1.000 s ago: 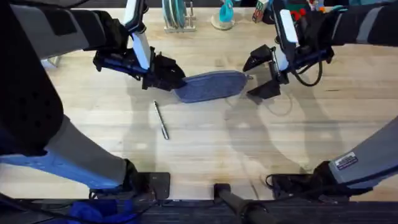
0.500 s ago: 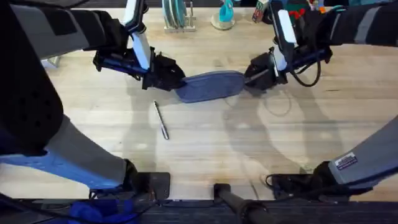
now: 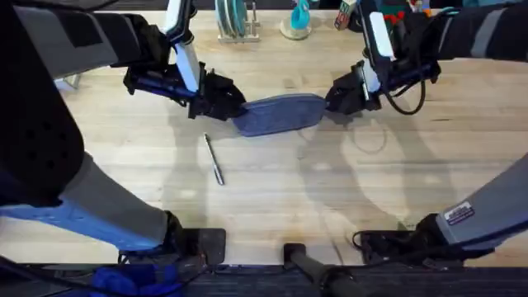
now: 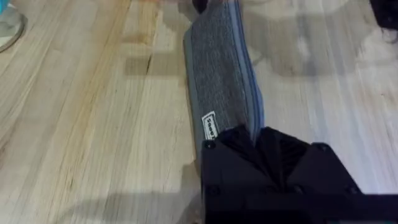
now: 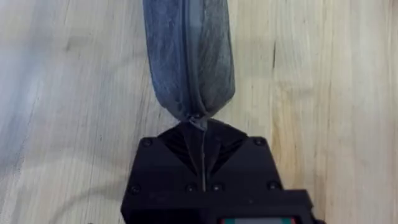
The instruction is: Unzip the bag, pick up the pens from the table one at a time and place them inside, then zip the bag closed.
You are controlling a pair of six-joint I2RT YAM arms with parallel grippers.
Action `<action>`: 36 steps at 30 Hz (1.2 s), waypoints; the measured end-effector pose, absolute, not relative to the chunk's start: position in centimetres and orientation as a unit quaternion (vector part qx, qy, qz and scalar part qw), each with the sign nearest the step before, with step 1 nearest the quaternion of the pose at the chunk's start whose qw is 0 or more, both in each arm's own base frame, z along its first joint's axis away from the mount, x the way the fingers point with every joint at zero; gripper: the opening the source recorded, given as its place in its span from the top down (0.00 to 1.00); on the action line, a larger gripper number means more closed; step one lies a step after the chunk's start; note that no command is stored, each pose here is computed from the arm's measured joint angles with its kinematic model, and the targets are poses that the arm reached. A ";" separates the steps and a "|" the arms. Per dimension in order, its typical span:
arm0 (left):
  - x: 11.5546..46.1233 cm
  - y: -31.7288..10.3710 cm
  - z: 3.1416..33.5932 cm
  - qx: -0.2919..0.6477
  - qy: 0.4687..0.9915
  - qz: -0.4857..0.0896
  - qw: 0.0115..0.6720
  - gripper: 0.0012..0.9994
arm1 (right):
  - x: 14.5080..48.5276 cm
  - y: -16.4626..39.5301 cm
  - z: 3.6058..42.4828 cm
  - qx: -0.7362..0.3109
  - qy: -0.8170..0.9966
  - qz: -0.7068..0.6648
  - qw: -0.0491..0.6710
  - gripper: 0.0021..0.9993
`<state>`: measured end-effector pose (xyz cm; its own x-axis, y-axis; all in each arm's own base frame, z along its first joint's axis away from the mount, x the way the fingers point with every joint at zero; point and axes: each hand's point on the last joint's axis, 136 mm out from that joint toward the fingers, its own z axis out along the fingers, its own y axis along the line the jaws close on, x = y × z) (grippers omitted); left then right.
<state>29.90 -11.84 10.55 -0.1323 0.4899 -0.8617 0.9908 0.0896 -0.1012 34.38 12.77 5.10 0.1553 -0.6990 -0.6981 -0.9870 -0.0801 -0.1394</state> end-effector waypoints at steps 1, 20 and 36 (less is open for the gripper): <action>29.9 -11.8 10.5 0.565 0.656 -0.369 0.339 0.96 | 34.4 12.8 5.1 -0.696 0.606 0.236 0.305 0.97; 29.9 -11.8 10.5 0.565 0.656 -0.369 0.339 0.96 | 34.4 12.6 4.9 -0.604 0.701 0.271 0.264 0.97; 29.9 -11.9 10.6 0.565 0.655 -0.369 0.339 0.96 | 34.4 12.0 6.8 -0.571 0.742 0.248 0.249 0.97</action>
<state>29.89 -11.86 10.55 -0.1317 0.4899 -0.8617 0.9909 0.0889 -0.1009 34.36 12.00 6.84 -0.2252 -0.7238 -0.6522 -0.9705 0.2261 0.0842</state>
